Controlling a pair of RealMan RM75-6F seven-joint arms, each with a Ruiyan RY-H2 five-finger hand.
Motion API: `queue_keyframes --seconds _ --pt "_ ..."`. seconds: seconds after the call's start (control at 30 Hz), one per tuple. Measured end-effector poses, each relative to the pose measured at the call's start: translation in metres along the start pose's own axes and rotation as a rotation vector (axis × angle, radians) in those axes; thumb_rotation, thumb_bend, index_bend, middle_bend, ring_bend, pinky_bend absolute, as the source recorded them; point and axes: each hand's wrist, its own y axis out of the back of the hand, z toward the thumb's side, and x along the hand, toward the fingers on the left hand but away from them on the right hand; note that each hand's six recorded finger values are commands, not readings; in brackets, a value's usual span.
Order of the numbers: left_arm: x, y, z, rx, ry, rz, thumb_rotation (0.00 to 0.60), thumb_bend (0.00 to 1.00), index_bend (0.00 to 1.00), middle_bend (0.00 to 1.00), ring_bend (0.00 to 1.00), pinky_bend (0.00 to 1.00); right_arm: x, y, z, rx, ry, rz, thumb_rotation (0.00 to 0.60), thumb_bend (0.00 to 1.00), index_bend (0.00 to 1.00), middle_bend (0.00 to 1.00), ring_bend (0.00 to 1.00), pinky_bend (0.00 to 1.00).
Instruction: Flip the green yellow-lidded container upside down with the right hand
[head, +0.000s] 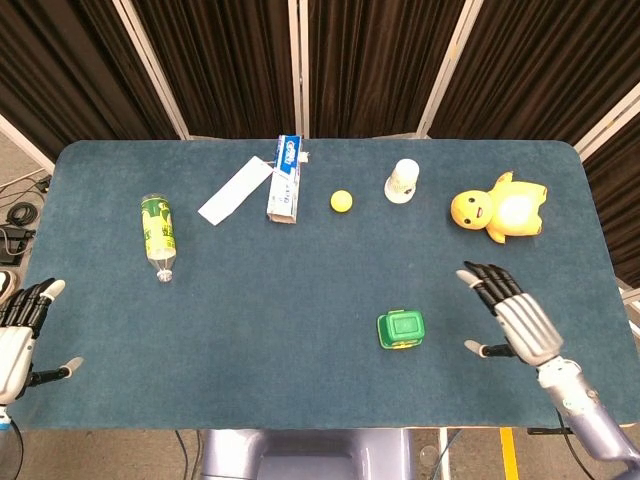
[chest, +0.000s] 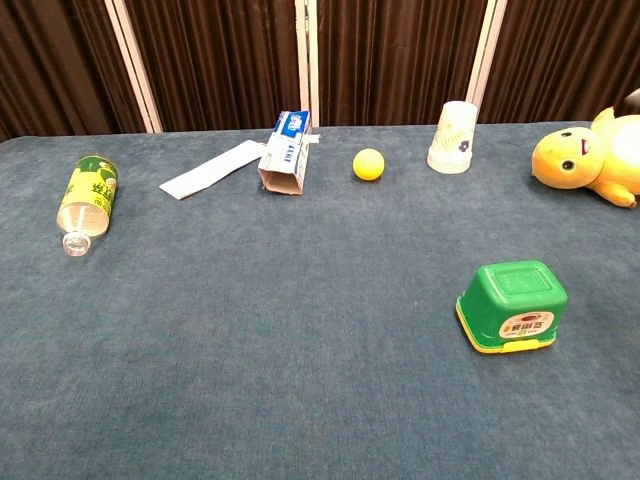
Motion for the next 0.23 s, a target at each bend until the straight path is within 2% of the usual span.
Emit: queue_keyframes --seconds 0.23 --pt "-0.007 0.004 0.005 0.01 -0.006 0.03 0.6 0.0 0.0 0.0 0.0 0.0 0.042 0.03 -0.004 0.171 -0.194 -0.131 0.6 0.0 0.0 0.0 0.0 0.0"
